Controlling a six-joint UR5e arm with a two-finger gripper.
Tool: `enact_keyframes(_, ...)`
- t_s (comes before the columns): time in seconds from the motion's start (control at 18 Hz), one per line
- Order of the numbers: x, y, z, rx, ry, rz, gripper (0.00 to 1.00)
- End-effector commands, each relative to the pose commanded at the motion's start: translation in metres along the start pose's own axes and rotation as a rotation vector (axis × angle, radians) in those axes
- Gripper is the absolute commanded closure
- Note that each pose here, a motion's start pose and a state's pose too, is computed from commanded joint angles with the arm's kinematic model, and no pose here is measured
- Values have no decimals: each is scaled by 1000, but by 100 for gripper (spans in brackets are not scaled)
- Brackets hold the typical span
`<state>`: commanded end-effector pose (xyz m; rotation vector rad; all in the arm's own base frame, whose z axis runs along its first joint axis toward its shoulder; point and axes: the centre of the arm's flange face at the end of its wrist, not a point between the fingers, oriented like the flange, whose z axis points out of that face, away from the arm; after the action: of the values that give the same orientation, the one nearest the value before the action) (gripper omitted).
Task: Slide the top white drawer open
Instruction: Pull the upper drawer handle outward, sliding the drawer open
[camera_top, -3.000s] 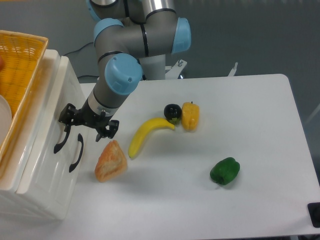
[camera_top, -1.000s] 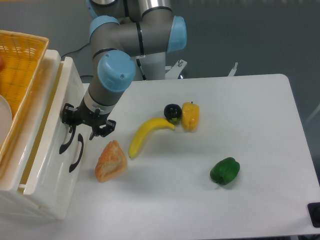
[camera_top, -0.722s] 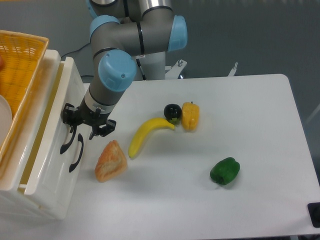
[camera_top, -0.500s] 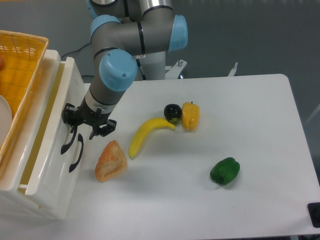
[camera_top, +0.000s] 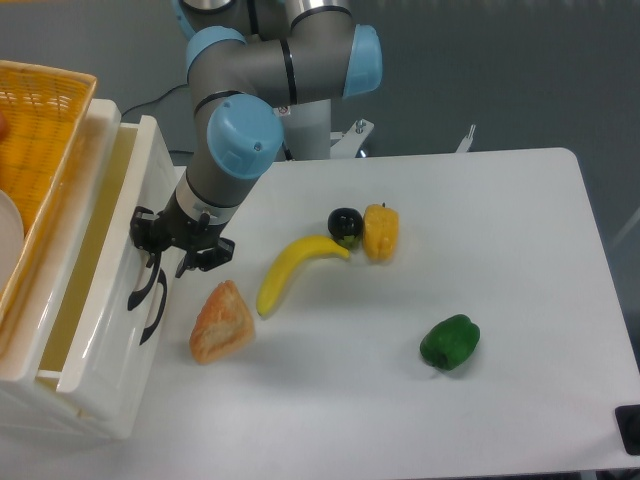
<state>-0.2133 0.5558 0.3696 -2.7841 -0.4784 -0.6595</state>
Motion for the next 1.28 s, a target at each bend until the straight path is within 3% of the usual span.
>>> enact_keyframes(0.5,0,1,-5,12,14,-5,75)
enact_keyframes(1.28,-4,2,-12,25,16,-14,79)
